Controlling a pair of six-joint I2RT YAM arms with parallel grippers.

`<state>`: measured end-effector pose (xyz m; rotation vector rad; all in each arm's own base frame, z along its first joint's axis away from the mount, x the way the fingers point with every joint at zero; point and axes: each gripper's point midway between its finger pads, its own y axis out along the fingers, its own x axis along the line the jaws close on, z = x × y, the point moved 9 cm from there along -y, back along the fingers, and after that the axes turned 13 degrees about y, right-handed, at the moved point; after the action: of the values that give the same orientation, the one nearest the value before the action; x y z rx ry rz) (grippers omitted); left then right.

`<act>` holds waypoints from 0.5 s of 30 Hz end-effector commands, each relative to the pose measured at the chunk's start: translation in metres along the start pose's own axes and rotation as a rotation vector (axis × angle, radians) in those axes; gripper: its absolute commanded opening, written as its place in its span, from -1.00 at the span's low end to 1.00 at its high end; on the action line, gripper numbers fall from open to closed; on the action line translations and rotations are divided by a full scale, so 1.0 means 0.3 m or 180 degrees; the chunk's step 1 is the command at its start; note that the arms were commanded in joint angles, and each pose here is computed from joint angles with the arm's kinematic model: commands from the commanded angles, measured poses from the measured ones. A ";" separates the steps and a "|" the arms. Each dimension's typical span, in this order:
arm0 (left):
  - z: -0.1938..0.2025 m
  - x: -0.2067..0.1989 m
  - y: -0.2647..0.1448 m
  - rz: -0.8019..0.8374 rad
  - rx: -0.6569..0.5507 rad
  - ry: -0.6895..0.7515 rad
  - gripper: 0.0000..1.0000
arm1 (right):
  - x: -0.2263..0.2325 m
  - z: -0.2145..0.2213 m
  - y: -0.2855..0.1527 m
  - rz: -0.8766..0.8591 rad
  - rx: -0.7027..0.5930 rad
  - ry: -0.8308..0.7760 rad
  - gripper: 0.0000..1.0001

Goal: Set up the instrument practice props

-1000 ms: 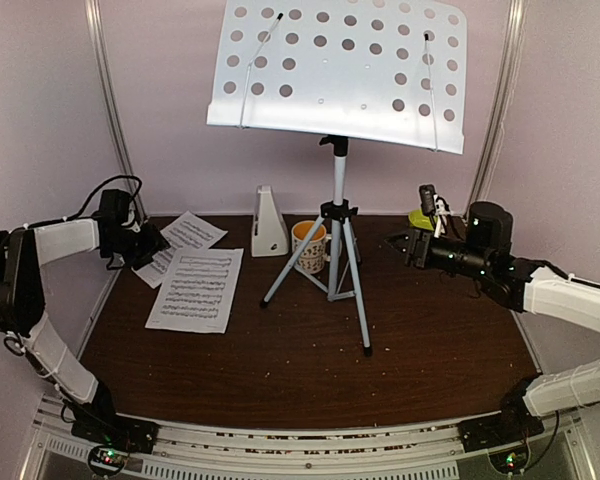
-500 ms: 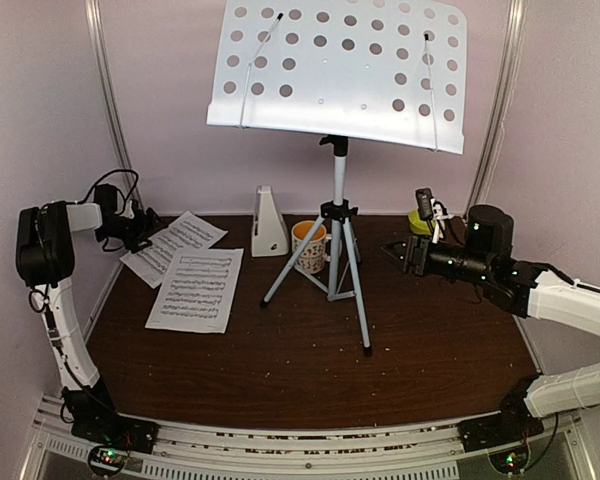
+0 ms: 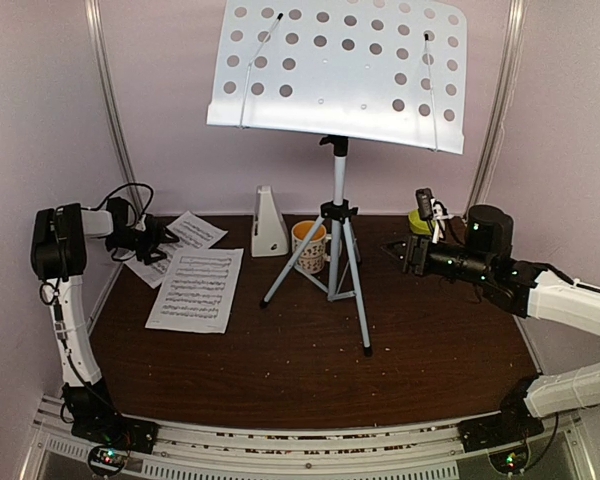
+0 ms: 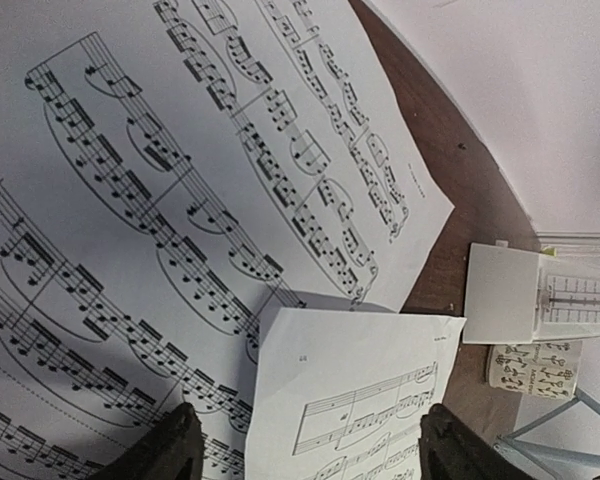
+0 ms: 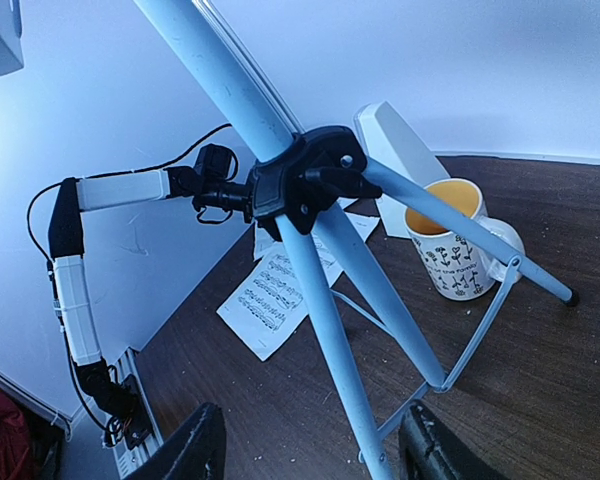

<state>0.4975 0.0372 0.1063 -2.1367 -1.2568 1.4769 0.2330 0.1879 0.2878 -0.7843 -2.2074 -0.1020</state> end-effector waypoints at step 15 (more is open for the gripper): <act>0.058 -0.076 0.086 0.0870 -0.0007 0.0100 -0.07 | 0.020 -0.027 0.005 0.0013 -0.0066 -0.0096 0.20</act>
<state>0.4911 0.0049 0.0857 -2.2848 -1.0341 1.5854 0.2331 0.1878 0.2864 -0.7919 -2.2120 -0.0843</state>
